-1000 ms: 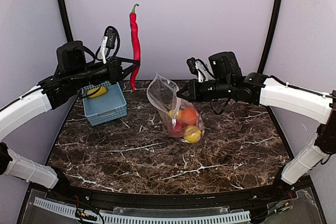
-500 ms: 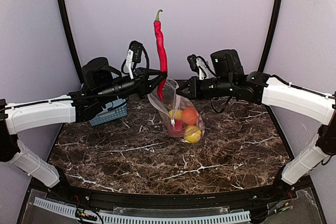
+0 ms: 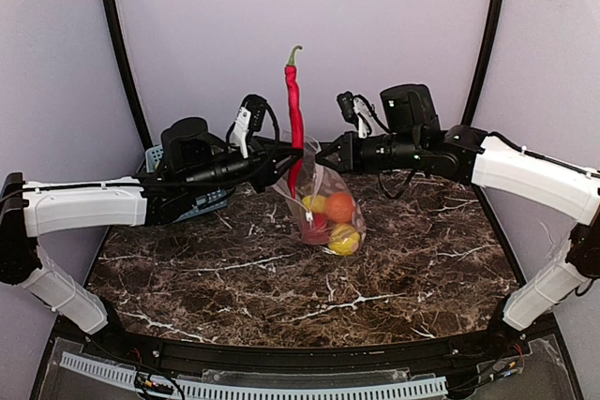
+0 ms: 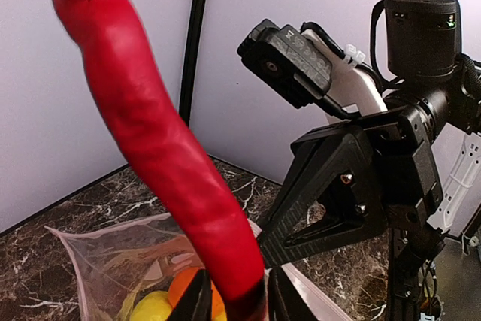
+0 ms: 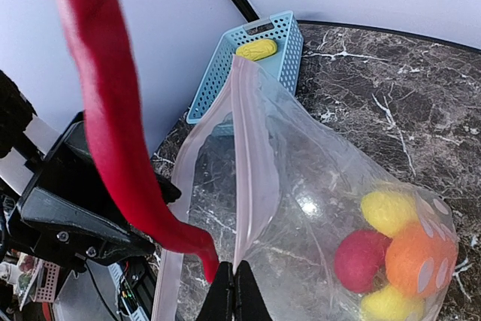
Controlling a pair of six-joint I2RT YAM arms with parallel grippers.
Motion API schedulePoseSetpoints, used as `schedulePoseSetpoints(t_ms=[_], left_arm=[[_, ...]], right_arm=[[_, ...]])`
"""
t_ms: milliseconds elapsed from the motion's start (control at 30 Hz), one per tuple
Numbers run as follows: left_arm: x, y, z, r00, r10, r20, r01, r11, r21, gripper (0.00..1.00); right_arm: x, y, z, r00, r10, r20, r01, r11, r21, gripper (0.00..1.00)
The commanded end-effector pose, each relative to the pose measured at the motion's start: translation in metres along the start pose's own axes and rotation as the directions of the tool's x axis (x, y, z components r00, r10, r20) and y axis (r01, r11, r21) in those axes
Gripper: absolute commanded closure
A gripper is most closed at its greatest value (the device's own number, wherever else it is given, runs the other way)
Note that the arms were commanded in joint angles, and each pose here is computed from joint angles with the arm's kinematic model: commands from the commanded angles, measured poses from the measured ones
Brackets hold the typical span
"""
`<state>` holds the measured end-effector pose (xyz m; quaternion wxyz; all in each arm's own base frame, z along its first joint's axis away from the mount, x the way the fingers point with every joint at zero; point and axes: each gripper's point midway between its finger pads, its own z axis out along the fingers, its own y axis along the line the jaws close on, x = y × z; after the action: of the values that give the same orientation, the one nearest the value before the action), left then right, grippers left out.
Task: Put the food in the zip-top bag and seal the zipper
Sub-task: Place the fake vegetable in the zipper food storage bag.
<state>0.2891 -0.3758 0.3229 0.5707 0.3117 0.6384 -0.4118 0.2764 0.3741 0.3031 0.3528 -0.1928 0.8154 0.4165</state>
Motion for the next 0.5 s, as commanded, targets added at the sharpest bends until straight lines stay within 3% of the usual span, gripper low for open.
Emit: schedulePoseSetpoints(t_ms=[0,267,467], left_arm=[[0.004,0.0,-0.002,1.0,0.021,0.001,-0.021,1.0,-0.003,0.71],[0.003,-0.003,-0.001,1.0,0.009,-0.014,-0.009,1.0,0.012,0.56],[-0.004,-0.005,-0.004,0.999,0.0,-0.039,0.0,1.0,0.006,0.52]], right_arm=[[-0.019,0.017,-0.007,0.998,-0.013,0.055,0.015,0.999,-0.037,1.0],[-0.02,0.018,-0.007,0.998,-0.015,0.056,0.018,0.999,-0.037,1.0],[-0.019,0.017,-0.006,0.998,-0.015,0.054,0.017,0.999,-0.034,1.0]])
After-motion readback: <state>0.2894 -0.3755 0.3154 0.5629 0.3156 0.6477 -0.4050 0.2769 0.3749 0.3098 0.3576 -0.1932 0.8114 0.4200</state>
